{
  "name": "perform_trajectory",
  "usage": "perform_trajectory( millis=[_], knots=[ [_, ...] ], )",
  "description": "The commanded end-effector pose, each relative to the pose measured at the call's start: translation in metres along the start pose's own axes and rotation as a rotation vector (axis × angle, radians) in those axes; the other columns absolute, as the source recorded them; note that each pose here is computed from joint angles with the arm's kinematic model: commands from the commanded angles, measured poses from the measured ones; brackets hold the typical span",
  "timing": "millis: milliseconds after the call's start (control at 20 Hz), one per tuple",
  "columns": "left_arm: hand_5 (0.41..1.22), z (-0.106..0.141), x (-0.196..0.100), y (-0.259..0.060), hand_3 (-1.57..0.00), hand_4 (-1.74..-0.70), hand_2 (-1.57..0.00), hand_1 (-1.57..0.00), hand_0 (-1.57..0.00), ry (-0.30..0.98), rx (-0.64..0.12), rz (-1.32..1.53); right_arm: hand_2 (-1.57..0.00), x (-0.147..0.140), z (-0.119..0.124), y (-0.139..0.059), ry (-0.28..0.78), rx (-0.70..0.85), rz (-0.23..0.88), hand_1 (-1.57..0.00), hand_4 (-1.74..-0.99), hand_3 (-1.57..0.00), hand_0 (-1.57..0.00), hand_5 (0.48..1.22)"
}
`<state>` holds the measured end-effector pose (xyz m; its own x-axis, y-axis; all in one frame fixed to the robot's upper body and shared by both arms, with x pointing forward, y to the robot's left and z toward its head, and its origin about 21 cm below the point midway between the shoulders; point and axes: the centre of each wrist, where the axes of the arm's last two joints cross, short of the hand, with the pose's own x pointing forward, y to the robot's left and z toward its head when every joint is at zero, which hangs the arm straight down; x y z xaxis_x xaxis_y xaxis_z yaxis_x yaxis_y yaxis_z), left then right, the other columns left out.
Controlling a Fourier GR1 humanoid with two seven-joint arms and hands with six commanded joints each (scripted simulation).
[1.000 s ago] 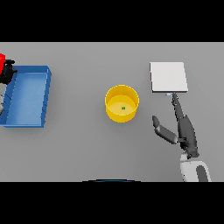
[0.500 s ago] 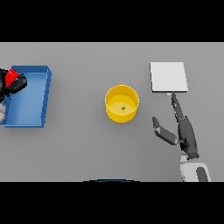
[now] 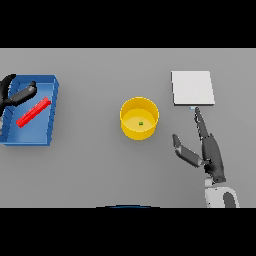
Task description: Pick up the red beaker and tilt it to pour out 1 green nut into yellow bowl. Pick up the yellow bowl and place it on the metallic measuring scale.
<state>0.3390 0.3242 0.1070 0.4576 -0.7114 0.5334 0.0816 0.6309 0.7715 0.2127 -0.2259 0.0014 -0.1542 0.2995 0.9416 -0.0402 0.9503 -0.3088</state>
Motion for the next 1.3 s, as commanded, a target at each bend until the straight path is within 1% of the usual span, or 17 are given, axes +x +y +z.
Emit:
perform_trajectory(
  millis=[0,50,200,300,350,400,550,650,800,900,1000,1050,1100,1250],
  knots=[
    [0.674,-0.001,0.002,0.002,-0.1,-0.79,-0.1,-0.1,-0.12,-0.009,0.012,0.008,0.0,0.002,0.0,0.001,0.006,-0.001,0.013,0.0,-1.193,0.0,0.0,0.66],
    [0.674,-0.002,0.007,0.004,-0.08,-0.78,-0.08,-0.08,-0.1,-0.02,0.025,0.015,0.0,0.002,-0.001,0.001,0.012,-0.001,0.033,0.0,-1.192,0.0,0.0,0.66],
    [0.671,-0.003,0.005,0.005,-0.04,-0.79,-0.04,-0.04,-0.05,-0.055,0.037,0.051,0.0,0.003,-0.003,0.0,0.013,0.013,0.095,0.0,-1.198,0.0,0.0,0.662],
    [0.679,-0.004,0.005,0.006,-0.02,-0.78,-0.03,-0.03,-0.03,-0.069,0.039,0.05,0.0,0.008,-0.011,0.0,-0.04,0.092,0.103,0.0,-1.162,0.0,0.0,0.694],
    [0.685,-0.003,0.007,0.004,-0.02,-0.78,-0.02,-0.02,-0.03,-0.07,0.038,0.048,0.0,0.008,-0.017,-0.001,-0.049,0.137,0.135,0.0,-1.18,0.0,0.0,0.708],
    [0.693,-0.003,0.007,0.003,-0.02,-0.78,-0.02,-0.02,-0.02,-0.062,0.038,0.047,0.0,0.016,-0.026,-0.006,-0.07,0.155,0.179,0.0,-1.202,0.0,0.0,0.709],
    [0.707,-0.004,0.004,-0.002,-0.01,-0.79,-0.01,-0.01,-0.01,-0.069,0.023,0.055,0.0,0.026,-0.046,-0.008,-0.077,0.274,0.299,0.0,-1.255,0.0,0.0,0.7],
    [0.71,-0.004,0.006,-0.005,0.0,-0.79,0.0,0.0,-0.01,-0.069,0.023,0.058,0.0,0.033,-0.057,-0.011,-0.105,0.347,0.443,0.0,-1.278,0.0,0.0,0.683],
    [0.708,-0.003,0.007,-0.003,0.0,-0.8,0.0,0.0,0.0,-0.069,0.026,0.056,0.0,0.045,-0.075,-0.005,-0.166,0.468,0.639,0.0,-1.278,0.0,0.0,0.669],
    [0.716,-0.006,0.008,0.0,0.0,-0.79,0.0,0.0,0.0,-0.061,0.025,0.057,0.0,0.053,-0.085,0.002,-0.211,0.544,0.738,0.0,-1.276,0.0,0.0,0.666],
    [0.721,-0.003,0.005,0.0,0.0,-0.8,0.0,0.0,0.0,-0.075,0.024,0.056,0.0,0.055,-0.091,0.007,-0.235,0.615,0.801,0.0,-1.269,0.0,0.0,0.662],
    [0.722,-0.002,0.006,-0.003,0.0,-0.8,0.0,0.0,0.0,-0.077,0.016,0.056,0.0,0.059,-0.1,0.008,-0.243,0.637,0.817,0.0,-1.271,0.0,0.0,0.658],
    [0.723,-0.003,0.011,-0.001,0.0,-0.8,0.0,0.0,0.0,-0.078,0.017,0.051,0.0,0.06,-0.104,0.011,-0.251,0.666,0.83,0.0,-1.273,0.0,0.0,0.656],
    [0.72,-0.005,0.009,-0.002,0.0,-0.8,0.0,0.0,0.0,-0.071,0.018,0.043,0.0,0.062,-0.115,0.021,-0.258,0.748,0.884,0.0,-1.276,0.0,0.0,0.67]
  ],
)
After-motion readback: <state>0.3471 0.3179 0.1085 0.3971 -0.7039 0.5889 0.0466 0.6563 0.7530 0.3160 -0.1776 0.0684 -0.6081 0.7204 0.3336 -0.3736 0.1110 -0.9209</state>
